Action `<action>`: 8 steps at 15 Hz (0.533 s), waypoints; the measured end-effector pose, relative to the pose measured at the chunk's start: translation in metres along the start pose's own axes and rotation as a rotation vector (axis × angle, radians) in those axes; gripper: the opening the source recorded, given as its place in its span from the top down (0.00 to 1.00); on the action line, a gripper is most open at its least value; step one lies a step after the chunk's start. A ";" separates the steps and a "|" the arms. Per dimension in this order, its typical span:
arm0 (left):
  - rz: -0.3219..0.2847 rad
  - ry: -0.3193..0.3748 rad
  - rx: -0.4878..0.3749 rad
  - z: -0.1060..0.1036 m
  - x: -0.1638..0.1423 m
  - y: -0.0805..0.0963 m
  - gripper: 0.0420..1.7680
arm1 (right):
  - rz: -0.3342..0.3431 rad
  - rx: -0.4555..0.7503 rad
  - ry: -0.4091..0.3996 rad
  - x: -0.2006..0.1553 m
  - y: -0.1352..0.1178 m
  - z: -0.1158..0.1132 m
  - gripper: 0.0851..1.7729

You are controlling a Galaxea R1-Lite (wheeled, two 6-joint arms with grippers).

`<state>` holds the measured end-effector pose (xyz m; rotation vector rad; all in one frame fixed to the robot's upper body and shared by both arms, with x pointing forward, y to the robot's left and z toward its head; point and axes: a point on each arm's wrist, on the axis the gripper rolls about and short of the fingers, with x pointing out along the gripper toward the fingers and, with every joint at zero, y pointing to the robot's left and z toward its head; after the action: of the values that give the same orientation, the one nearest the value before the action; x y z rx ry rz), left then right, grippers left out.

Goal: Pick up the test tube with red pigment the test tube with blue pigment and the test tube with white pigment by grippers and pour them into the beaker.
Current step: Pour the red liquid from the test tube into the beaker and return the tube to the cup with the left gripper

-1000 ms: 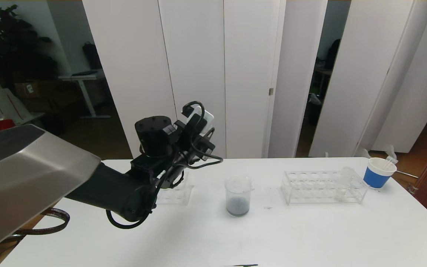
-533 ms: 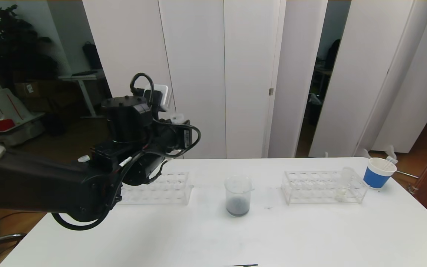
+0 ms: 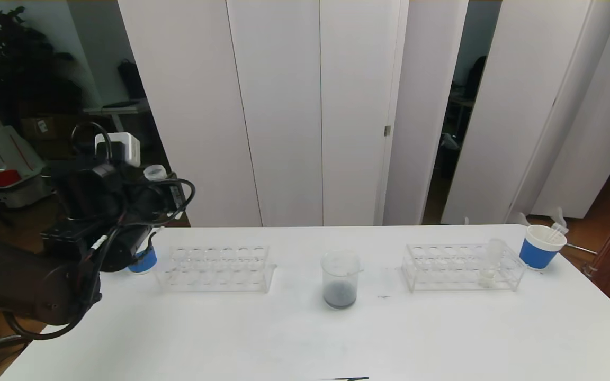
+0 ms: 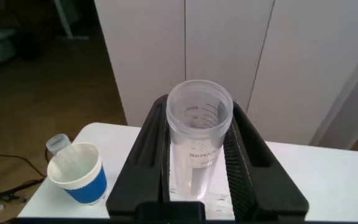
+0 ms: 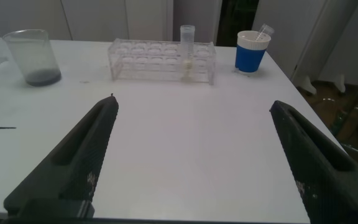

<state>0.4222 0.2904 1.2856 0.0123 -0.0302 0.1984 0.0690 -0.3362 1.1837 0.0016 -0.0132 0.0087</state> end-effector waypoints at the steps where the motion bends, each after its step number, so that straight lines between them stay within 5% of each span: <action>1: 0.044 -0.034 -0.005 0.000 0.005 0.013 0.68 | 0.000 0.000 0.000 0.000 0.000 0.000 0.01; 8: 0.232 -0.200 0.081 -0.021 0.035 0.068 0.68 | 0.000 0.000 0.000 0.000 0.000 0.000 0.01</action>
<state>0.4435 0.3647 1.2660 0.1101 -0.2234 0.4294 0.0690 -0.3362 1.1837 0.0016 -0.0132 0.0083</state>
